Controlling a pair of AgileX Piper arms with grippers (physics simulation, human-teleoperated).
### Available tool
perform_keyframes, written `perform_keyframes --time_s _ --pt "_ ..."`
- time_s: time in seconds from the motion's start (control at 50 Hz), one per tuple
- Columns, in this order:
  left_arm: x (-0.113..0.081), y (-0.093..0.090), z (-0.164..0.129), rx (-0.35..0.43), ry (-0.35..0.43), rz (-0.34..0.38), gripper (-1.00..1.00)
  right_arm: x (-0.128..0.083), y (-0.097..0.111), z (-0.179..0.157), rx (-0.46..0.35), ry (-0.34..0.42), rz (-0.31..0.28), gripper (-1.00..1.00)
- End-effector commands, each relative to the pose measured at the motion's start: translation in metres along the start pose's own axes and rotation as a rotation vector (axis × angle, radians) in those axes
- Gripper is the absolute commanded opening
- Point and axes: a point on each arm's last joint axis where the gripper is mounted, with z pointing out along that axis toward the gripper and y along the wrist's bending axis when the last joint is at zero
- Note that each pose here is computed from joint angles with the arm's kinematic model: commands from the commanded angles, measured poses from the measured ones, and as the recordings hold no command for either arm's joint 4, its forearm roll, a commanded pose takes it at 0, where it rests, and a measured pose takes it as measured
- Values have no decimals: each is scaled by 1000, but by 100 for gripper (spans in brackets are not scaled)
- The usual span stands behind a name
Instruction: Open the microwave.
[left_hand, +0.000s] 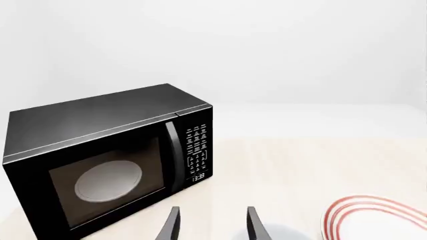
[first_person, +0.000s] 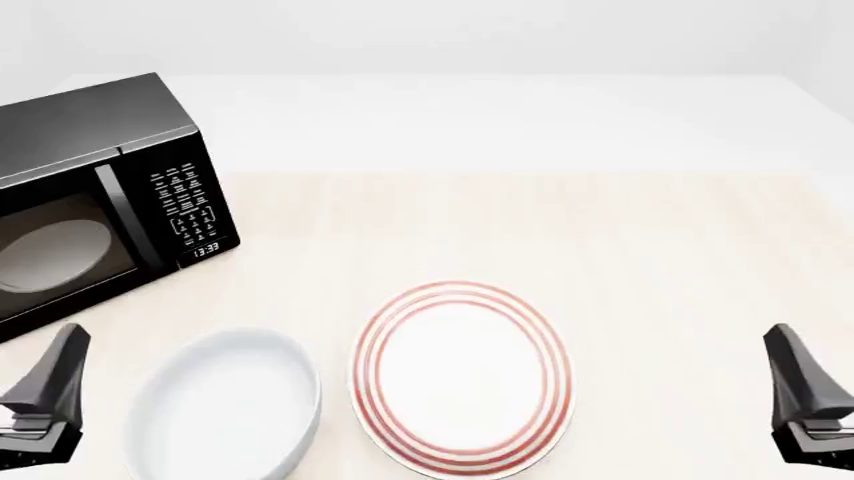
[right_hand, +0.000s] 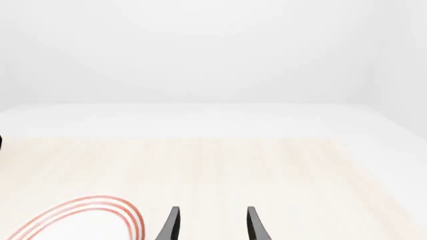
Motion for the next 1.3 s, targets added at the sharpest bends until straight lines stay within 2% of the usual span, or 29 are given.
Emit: perform_keyframes --time_s 0.02,0.08,0.12,0.2,0.42,0.6,0.84,1.18,1.22,1.24,1.3 --pt "-2 1 4 -10 -2 -3 100 -1 0 1 0 1 0 100" --pt "-5 2 0 -29 -28 35 100 -1 0 1 0 1 1 100" --pt "-1 0 3 -4 6 61 100 -1 0 1 0 1 2 100" --pt "-2 1 4 -17 8 76 100 -1 0 1 0 1 1 100" --pt "-14 2 19 -24 24 51 100 -1 0 1 0 1 1 100" --pt "-27 5 32 -63 22 26 100 -1 0 1 0 1 1 100" --pt "-29 9 41 -93 18 10 100 -1 0 1 0 1 1 100" --pt "-23 14 55 -125 37 -17 100 -1 0 1 0 1 1 100" --pt "-16 13 59 -117 48 -10 100 -1 0 1 0 1 1 100" --pt "-5 14 59 -120 49 -8 100 -1 0 1 0 1 1 100" --pt "4 14 62 -114 58 -4 100 -1 0 1 -1 1 1 100"
